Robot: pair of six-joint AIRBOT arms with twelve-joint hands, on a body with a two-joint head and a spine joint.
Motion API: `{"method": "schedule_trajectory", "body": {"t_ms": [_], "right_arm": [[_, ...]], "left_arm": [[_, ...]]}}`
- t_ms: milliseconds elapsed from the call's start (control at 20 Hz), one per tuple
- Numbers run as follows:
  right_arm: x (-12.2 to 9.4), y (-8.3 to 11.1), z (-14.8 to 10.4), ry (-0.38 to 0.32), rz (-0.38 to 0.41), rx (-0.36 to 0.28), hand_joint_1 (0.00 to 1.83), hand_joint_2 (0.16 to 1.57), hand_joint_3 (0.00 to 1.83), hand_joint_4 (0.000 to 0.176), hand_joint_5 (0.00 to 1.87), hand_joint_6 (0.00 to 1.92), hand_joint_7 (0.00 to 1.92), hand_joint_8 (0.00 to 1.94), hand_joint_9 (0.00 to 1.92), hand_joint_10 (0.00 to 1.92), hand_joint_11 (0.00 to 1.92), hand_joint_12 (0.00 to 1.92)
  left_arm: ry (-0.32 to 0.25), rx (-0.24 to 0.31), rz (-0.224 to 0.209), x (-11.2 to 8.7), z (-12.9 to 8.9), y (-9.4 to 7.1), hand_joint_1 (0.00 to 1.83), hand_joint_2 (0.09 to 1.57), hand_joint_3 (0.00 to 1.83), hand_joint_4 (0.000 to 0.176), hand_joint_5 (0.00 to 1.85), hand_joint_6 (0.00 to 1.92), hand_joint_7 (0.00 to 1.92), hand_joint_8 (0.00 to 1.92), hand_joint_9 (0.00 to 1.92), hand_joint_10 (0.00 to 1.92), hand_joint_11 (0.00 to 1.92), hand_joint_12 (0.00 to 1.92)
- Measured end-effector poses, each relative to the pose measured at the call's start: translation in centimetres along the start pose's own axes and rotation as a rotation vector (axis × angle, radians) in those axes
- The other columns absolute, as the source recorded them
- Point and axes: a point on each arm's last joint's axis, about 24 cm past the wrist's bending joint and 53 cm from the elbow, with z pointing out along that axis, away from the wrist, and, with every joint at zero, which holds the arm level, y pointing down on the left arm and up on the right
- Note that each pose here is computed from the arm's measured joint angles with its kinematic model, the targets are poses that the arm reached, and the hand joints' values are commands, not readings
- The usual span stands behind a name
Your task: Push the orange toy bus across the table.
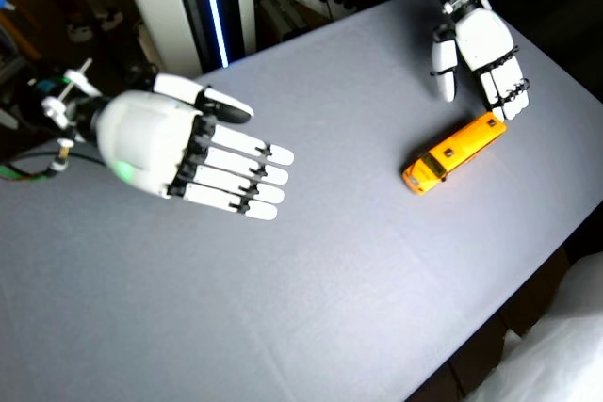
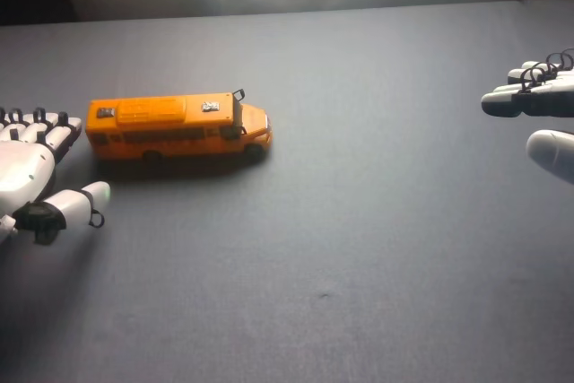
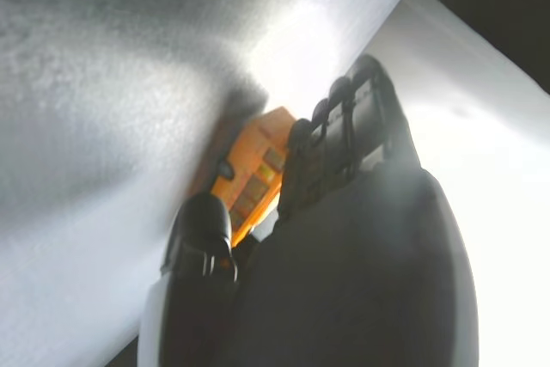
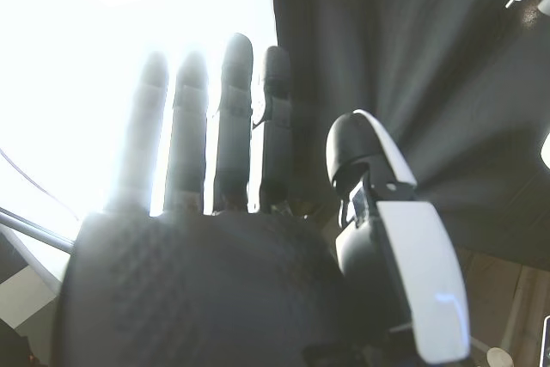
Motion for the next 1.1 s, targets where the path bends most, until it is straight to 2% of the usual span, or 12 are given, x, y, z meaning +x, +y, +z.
{"method": "schedule_trajectory", "body": {"t_ms": [100, 250, 500, 700, 800, 900, 1000, 1100], "right_arm": [[0.1, 0.0, 0.0, 0.003, 0.000, -0.002, 0.28, 1.45, 0.00, 0.000, 0.70, 0.01, 0.66, 0.01, 0.46, 0.00, 0.37, 0.02], [0.1, 0.0, 0.0, 0.003, 0.000, -0.001, 0.30, 1.45, 0.00, 0.000, 0.71, 0.01, 0.66, 0.00, 0.46, 0.00, 0.36, 0.01], [0.2, -0.1, -0.1, 0.007, 0.002, 0.003, 0.27, 1.44, 0.00, 0.000, 0.72, 0.00, 0.66, 0.00, 0.46, 0.00, 0.36, 0.02], [0.3, 0.0, -0.1, 0.008, 0.004, 0.002, 0.25, 1.44, 0.00, 0.000, 0.72, 0.00, 0.67, 0.00, 0.46, 0.00, 0.36, 0.02], [0.3, 0.0, -0.1, 0.008, 0.004, 0.001, 0.26, 1.44, 0.00, 0.000, 0.73, 0.00, 0.67, 0.00, 0.47, 0.00, 0.38, 0.02], [0.3, -0.1, -0.1, 0.008, 0.006, 0.003, 0.26, 1.43, 0.00, 0.000, 0.72, 0.00, 0.68, 0.00, 0.47, 0.00, 0.37, 0.02], [0.5, -0.2, -0.1, 0.012, 0.005, 0.005, 0.28, 1.43, 0.00, 0.000, 0.72, 0.00, 0.67, 0.00, 0.48, 0.00, 0.38, 0.02], [0.5, -0.1, -0.1, 0.013, 0.006, 0.004, 0.27, 1.43, 0.00, 0.000, 0.72, 0.00, 0.67, 0.00, 0.48, 0.00, 0.38, 0.02]], "left_arm": [[0.007, 0.007, 0.006, 0.2, 0.1, -0.2, 0.00, 1.39, 0.00, 0.000, 0.05, 0.00, 0.04, 0.00, 0.03, 0.00, 0.03, 0.02], [0.005, 0.037, 0.006, 0.3, 0.1, -1.3, 0.00, 1.35, 0.00, 0.000, 0.07, 0.01, 0.05, 0.01, 0.05, 0.01, 0.06, 0.03], [-0.014, 0.118, -0.003, 0.0, -0.4, -3.9, 0.00, 1.34, 0.00, 0.000, 0.07, 0.00, 0.04, 0.00, 0.03, 0.00, 0.03, 0.02], [-0.028, 0.185, 0.007, -0.1, -1.0, -6.1, 0.00, 1.33, 0.00, 0.000, 0.06, 0.00, 0.03, 0.00, 0.03, 0.00, 0.03, 0.02], [-0.025, 0.190, 0.006, 0.2, -1.0, -6.4, 0.00, 1.34, 0.00, 0.000, 0.06, 0.00, 0.02, 0.00, 0.03, 0.00, 0.03, 0.02], [-0.010, 0.179, -0.020, 1.0, -0.8, -6.2, 0.00, 1.32, 0.00, 0.000, 0.05, 0.01, 0.03, 0.01, 0.04, 0.01, 0.05, 0.03], [-0.008, 0.185, -0.038, 1.4, -0.6, -6.7, 0.00, 1.37, 0.01, 0.000, 0.06, 0.01, 0.03, 0.01, 0.04, 0.00, 0.06, 0.03], [-0.007, 0.190, -0.043, 1.5, -0.5, -7.0, 0.00, 1.36, 0.00, 0.000, 0.07, 0.01, 0.04, 0.01, 0.04, 0.01, 0.05, 0.03]]}}
